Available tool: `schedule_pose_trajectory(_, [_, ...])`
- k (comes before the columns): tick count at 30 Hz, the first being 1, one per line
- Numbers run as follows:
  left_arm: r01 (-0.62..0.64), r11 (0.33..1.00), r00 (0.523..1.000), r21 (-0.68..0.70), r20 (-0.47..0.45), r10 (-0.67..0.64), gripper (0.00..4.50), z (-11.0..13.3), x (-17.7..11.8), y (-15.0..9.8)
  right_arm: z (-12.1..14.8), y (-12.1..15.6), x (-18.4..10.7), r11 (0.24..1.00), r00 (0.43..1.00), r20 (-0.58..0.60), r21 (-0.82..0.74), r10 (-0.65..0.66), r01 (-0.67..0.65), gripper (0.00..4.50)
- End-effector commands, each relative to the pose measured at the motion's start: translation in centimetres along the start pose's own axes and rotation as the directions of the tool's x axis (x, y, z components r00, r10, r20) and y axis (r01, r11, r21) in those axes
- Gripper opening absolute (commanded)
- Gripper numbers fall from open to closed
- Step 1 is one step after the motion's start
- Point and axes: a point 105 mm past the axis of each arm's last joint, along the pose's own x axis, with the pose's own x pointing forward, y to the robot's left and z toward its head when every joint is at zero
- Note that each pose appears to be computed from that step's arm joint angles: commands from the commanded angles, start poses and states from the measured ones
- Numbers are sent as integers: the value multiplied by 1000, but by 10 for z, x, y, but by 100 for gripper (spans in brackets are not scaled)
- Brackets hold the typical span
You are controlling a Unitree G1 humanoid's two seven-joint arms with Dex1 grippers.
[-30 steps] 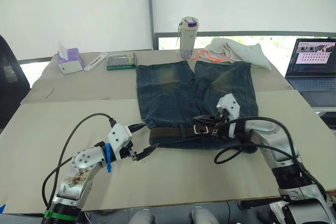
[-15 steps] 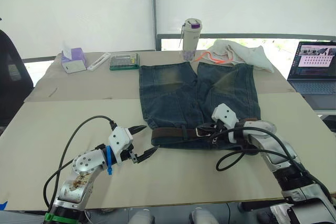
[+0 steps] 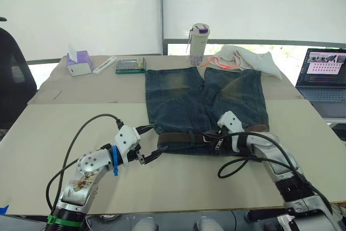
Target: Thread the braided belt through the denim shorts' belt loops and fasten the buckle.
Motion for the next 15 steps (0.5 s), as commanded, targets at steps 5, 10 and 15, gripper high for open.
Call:
schedule_pose_trajectory(5, [4,1000,1000,21,29,-5,450,9,1,-3,-79,12,-11,949,987,-162,310,1,50,13])
schedule_pose_trajectory(10, [10,1000,1000,17,29,-11,450,5,1,-6,-93,13,-12,982,971,-237,182,0,44,13])
schedule_pose_trajectory(15, [19,1000,999,21,30,-19,450,5,3,-6,-89,8,-8,995,979,-203,87,-30,49,13])
